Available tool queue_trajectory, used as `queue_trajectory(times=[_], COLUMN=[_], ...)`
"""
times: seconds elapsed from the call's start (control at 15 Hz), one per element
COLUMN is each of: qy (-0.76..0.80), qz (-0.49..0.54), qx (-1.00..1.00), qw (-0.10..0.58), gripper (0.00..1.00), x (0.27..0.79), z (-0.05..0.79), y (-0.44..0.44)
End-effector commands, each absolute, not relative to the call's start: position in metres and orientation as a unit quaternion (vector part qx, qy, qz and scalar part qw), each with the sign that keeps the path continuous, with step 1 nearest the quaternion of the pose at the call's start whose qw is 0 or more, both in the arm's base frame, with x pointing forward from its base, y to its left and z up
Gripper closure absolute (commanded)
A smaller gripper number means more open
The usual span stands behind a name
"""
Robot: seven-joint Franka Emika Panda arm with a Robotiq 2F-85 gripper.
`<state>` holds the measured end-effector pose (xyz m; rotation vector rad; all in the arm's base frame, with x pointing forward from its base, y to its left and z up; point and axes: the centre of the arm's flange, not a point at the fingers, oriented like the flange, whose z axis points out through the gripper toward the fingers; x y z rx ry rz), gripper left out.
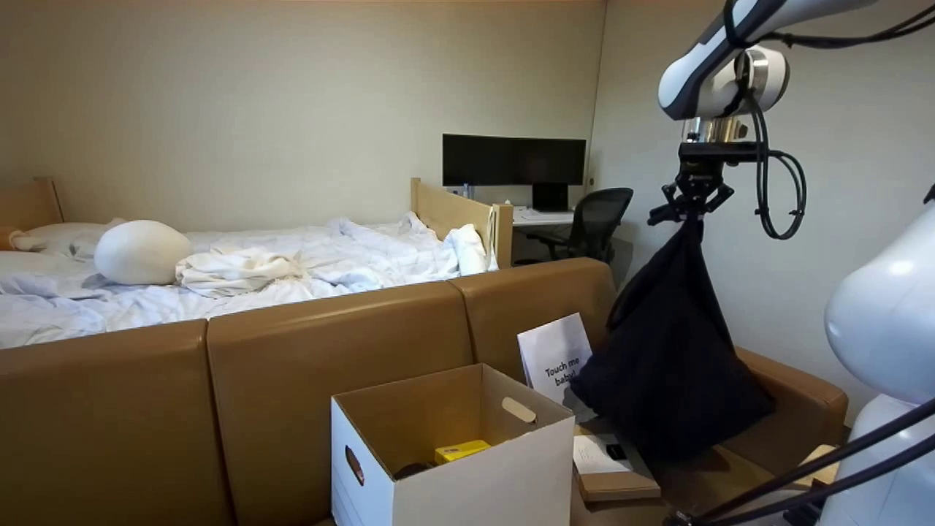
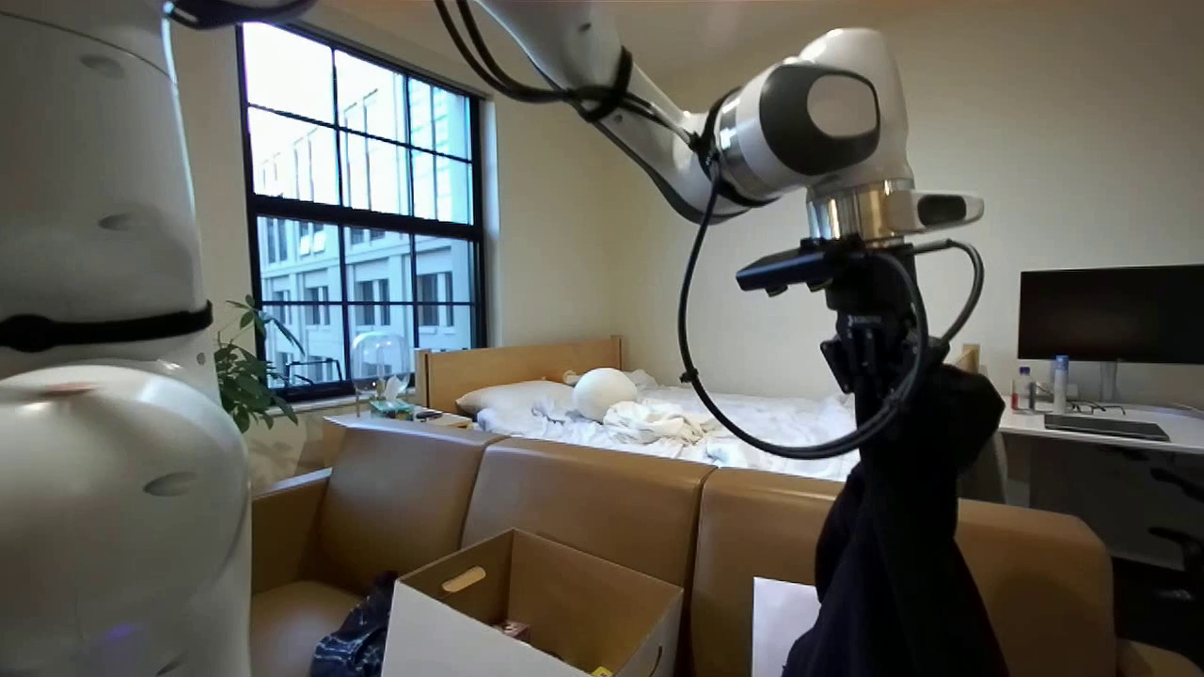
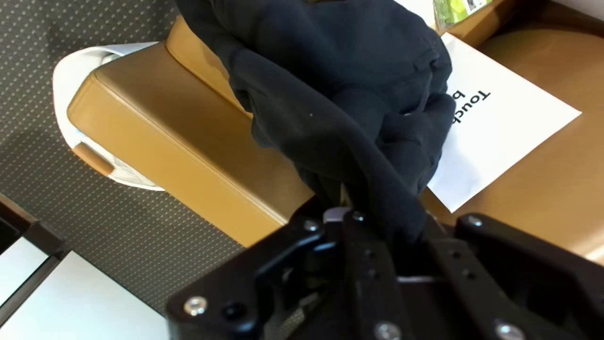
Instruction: Move the black shirt to the box
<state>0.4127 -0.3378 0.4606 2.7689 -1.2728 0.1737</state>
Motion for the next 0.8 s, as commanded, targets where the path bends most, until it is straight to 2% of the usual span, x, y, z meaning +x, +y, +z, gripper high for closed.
queue_trajectory(times=[0.0,0.33,0.47,0.73], qy=[-0.418,-0.419,-0.399,-0.349], qz=[0.061,0.069,0.095,0.153], qx=[0.905,0.904,0.909,0.914], qw=[0.050,0.048,0.078,0.141], gripper=[0.94,0.94,0.96,0.96], x=[0.403,0.379,0.375,0.365], z=[0.474,0.496,0.509,0.599], y=[-0.330,-0.311,-0.302,-0.306])
